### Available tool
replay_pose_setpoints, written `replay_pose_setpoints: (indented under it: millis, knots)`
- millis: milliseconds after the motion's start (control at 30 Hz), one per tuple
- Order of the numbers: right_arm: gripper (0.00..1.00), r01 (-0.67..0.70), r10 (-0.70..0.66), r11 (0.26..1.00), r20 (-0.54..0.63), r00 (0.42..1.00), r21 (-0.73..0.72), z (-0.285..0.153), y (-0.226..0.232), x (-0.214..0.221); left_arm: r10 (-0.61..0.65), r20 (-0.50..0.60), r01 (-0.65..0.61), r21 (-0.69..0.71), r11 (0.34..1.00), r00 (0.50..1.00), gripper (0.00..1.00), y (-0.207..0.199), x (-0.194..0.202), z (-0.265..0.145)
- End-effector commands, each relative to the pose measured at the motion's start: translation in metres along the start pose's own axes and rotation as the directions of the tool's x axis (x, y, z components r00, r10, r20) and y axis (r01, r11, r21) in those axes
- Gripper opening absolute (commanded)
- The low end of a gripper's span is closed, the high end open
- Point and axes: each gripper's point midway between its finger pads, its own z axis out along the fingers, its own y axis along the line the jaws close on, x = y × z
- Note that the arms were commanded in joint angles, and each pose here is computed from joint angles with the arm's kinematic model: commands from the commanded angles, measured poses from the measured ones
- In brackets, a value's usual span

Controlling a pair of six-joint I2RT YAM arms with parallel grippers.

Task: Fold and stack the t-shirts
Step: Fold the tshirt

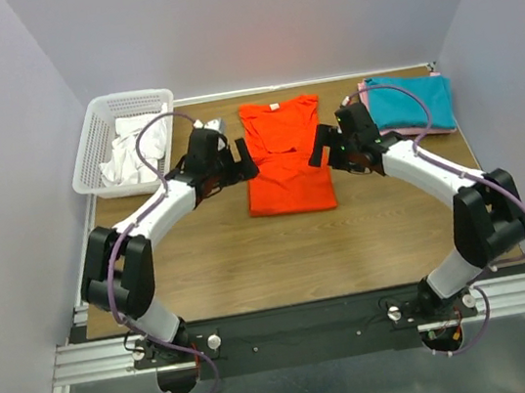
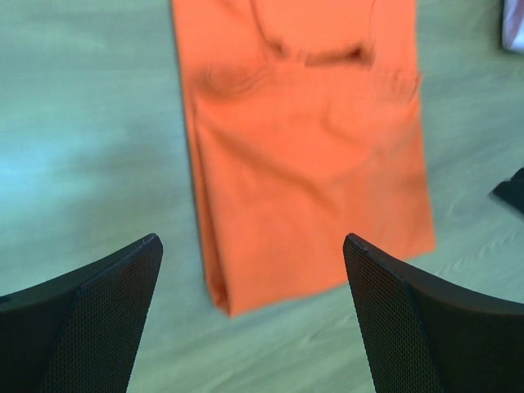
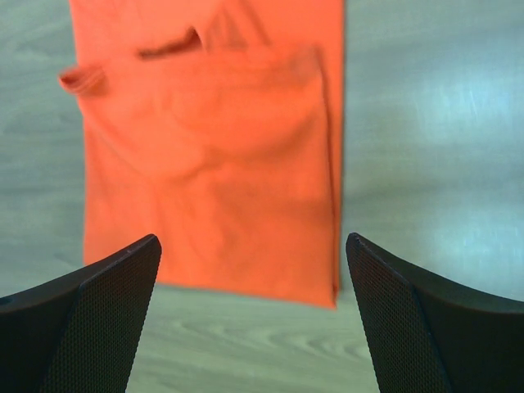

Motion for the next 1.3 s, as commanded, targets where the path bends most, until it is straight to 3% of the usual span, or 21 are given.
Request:
replay_pose_setpoints:
  millis: [0,200,467,567,700,800,900,1000,1267]
  knots:
    - [1.0,-0.072,0.072,0.997,-0.071,0.995,0.002,-0.008,-0.014,0.038,-0.044,-0.068,0.048,0.051,0.998,0.997,0.98,0.004,0.051,-0.004]
    - [1.0,-0.113,0.114,0.993,-0.153,0.982,0.016,-0.006,-0.028,0.076,-0.077,-0.151,0.085,0.046,0.995,0.986,0.97,0.02,0.101,-0.002]
    - [1.0,-0.129,0.135,0.99,-0.135,0.982,0.053,-0.005,-0.038,0.081,-0.082,-0.198,0.085,0.011,0.996,0.977,0.78,0.032,0.122,0.008]
    - [1.0,-0.128,0.134,0.99,-0.14,0.981,0.056,-0.005,-0.039,0.084,-0.089,-0.219,0.089,-0.009,0.996,0.972,0.58,0.037,0.129,0.015]
    - [1.0,-0.13,0.138,0.99,-0.151,0.979,0.062,-0.004,-0.041,0.089,-0.091,-0.232,0.09,-0.015,0.996,0.968,0.5,0.039,0.134,0.017]
    - [0.97,-0.135,0.143,0.989,-0.164,0.976,0.061,-0.001,-0.042,0.094,-0.09,-0.239,0.086,-0.025,0.996,0.967,0.33,0.041,0.138,0.018]
    - [0.91,-0.147,0.154,0.988,-0.179,0.972,0.054,0.003,-0.041,0.098,-0.086,-0.252,0.081,-0.028,0.996,0.964,0.24,0.04,0.144,0.019]
    - [0.86,-0.164,0.172,0.985,-0.185,0.968,0.056,0.006,-0.041,0.1,-0.081,-0.269,0.075,-0.03,0.997,0.96,0.0,0.039,0.15,0.022]
    - [0.65,-0.181,0.2,0.977,-0.198,0.959,0.113,0.015,-0.053,0.112,-0.092,-0.258,0.074,-0.08,0.994,0.962,0.0,0.046,0.15,0.02]
